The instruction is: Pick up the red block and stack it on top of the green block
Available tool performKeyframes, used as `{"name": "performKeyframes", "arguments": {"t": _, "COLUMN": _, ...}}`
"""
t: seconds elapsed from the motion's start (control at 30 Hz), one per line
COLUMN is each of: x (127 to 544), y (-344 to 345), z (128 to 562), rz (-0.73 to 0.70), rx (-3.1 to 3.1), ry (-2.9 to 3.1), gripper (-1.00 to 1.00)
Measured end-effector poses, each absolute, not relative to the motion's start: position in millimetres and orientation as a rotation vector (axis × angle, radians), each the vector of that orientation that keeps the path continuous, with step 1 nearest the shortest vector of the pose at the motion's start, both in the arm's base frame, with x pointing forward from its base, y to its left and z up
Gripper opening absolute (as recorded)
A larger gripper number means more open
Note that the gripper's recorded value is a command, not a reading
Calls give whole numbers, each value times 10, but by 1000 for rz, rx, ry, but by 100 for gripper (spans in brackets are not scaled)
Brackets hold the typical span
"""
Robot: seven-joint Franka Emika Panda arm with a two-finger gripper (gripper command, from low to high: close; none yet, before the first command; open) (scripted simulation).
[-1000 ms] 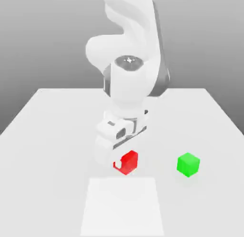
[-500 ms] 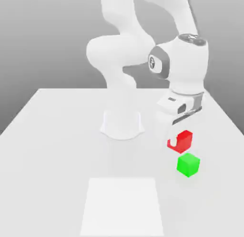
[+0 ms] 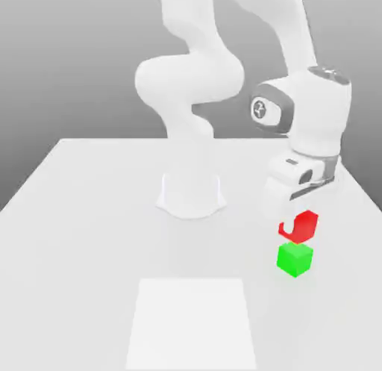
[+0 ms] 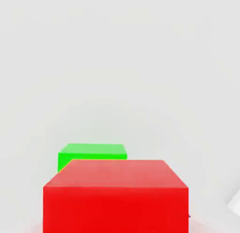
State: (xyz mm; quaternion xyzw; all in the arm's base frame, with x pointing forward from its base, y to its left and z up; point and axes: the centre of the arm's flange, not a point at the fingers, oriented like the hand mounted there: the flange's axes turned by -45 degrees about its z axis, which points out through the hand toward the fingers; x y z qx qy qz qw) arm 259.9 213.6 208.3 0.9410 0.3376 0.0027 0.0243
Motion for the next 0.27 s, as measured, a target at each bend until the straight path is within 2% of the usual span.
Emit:
{"name": "performKeyframes", "arguments": {"t": 0.2, "x": 2505, "y": 2166, "z": 1820, "rz": 3, "rx": 2941, "ry": 1076, "gripper": -100}}
{"name": "performKeyframes", "arguments": {"t": 0.23, "x": 2489, "y": 2172, "z": 1795, "rz": 2, "rx": 2944, "ry": 1081, "gripper": 100}}
{"name": "performKeyframes", "arguments": {"t": 0.27, "x": 2485, "y": 2176, "z": 1795, "rz": 2, "rx": 2943, "ry": 1083, "gripper": 100}}
